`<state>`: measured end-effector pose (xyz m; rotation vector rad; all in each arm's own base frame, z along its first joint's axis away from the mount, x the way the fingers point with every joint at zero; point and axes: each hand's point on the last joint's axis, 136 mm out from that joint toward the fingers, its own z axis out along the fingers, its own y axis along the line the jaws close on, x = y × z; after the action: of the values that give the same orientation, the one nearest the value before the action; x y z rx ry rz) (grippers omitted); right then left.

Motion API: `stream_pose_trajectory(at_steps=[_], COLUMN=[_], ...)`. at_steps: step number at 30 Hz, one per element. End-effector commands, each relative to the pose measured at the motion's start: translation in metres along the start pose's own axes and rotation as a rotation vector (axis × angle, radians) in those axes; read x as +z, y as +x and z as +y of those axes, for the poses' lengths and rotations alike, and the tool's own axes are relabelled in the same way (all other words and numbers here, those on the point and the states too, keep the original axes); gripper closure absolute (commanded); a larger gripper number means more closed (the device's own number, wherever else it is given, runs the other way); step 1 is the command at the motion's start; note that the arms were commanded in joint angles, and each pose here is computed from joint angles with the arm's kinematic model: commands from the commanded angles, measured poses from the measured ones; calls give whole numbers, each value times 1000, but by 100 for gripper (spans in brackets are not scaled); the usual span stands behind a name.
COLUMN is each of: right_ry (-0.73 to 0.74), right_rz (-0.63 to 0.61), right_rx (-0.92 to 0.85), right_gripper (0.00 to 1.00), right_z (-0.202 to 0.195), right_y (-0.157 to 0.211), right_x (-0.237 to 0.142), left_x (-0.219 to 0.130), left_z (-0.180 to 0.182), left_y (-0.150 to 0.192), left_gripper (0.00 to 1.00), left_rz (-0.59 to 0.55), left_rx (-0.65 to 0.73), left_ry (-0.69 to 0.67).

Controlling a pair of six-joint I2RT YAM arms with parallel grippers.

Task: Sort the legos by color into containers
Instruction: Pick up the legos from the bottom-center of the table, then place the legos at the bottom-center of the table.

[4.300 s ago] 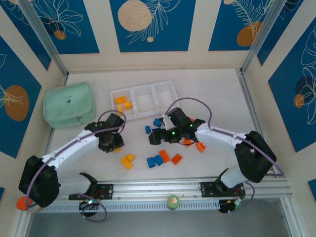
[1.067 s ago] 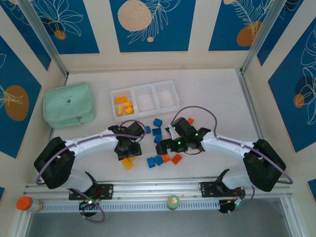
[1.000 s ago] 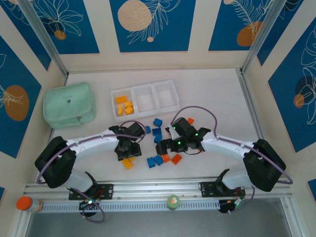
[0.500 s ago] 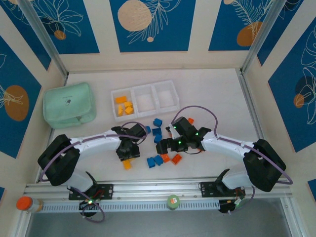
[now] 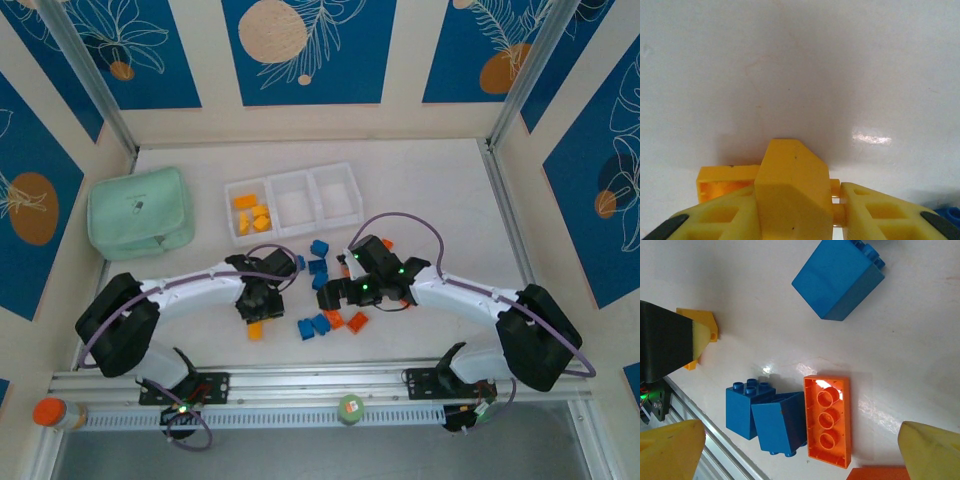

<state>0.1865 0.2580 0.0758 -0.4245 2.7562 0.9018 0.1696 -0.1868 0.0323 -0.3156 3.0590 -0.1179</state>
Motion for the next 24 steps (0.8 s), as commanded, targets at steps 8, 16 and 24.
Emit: stream_pose_trajectory(at_steps=[8,16,24], right_ry=[-11,-23,-20], right_rz=[-21,-22,-25], right_rx=[-16,-7,-5], right_gripper=[1,1,1], right_z=[6,7,5], right_y=[-6,-6,-4], right_x=[-9,-9,-10], left_x=[-16,-7,-5], left_z=[-7,-10,-6], left_y=[-11,-13,-12], left_gripper=[59,59,51], left_rz=[-47,-24,-15], left_rx=[71,107,108], left_ry=[-28,-60,-89])
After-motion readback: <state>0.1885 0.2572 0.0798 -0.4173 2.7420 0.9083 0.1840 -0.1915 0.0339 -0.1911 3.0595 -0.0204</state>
